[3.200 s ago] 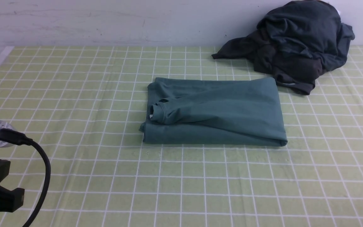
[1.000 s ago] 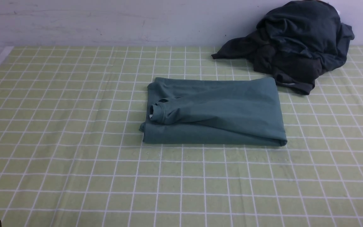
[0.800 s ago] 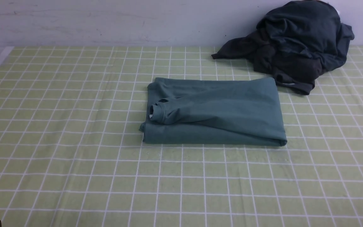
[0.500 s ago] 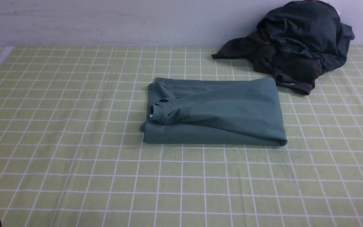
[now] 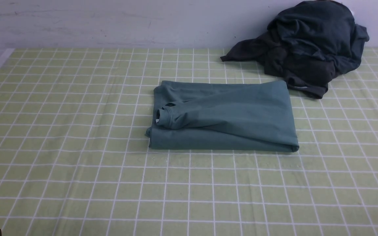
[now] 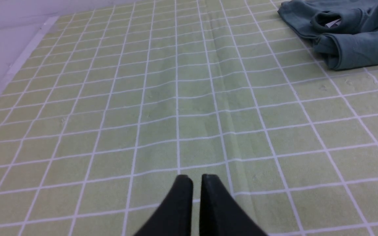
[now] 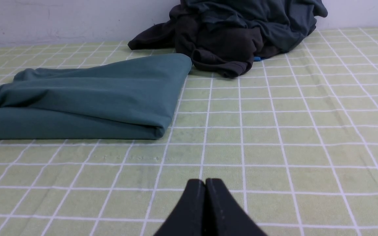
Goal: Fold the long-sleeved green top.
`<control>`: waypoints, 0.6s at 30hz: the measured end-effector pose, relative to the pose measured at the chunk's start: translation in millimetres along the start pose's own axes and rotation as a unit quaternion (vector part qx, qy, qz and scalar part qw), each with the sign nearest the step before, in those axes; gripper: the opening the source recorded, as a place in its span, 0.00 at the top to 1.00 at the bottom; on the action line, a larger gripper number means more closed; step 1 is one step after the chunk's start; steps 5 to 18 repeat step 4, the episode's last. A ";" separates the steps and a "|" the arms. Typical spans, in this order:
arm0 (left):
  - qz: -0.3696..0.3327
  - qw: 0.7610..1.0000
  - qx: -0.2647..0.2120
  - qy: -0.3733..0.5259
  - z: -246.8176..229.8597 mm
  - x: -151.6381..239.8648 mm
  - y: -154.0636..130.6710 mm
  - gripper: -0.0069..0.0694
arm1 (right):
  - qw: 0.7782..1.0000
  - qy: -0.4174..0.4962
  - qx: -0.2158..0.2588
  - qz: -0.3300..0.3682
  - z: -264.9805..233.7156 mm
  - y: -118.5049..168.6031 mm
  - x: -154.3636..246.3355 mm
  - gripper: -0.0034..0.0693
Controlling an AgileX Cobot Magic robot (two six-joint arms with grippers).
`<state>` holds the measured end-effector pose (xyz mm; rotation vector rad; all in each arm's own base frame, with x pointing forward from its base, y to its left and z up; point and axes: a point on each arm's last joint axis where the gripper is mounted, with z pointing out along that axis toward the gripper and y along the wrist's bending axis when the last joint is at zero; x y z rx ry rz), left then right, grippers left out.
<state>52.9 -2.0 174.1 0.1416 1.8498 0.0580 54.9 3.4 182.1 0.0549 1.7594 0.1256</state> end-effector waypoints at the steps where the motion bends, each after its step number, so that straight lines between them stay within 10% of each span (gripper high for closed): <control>1: 0.000 1.000 0.000 0.000 0.0 0.0 0.0 0.88 | 1.000 0.000 0.000 0.000 0.0 0.0 0.0 0.97; 18: 0.000 1.000 0.000 0.000 0.0 0.0 0.0 0.88 | 1.000 0.000 0.000 0.000 0.0 0.0 0.0 0.97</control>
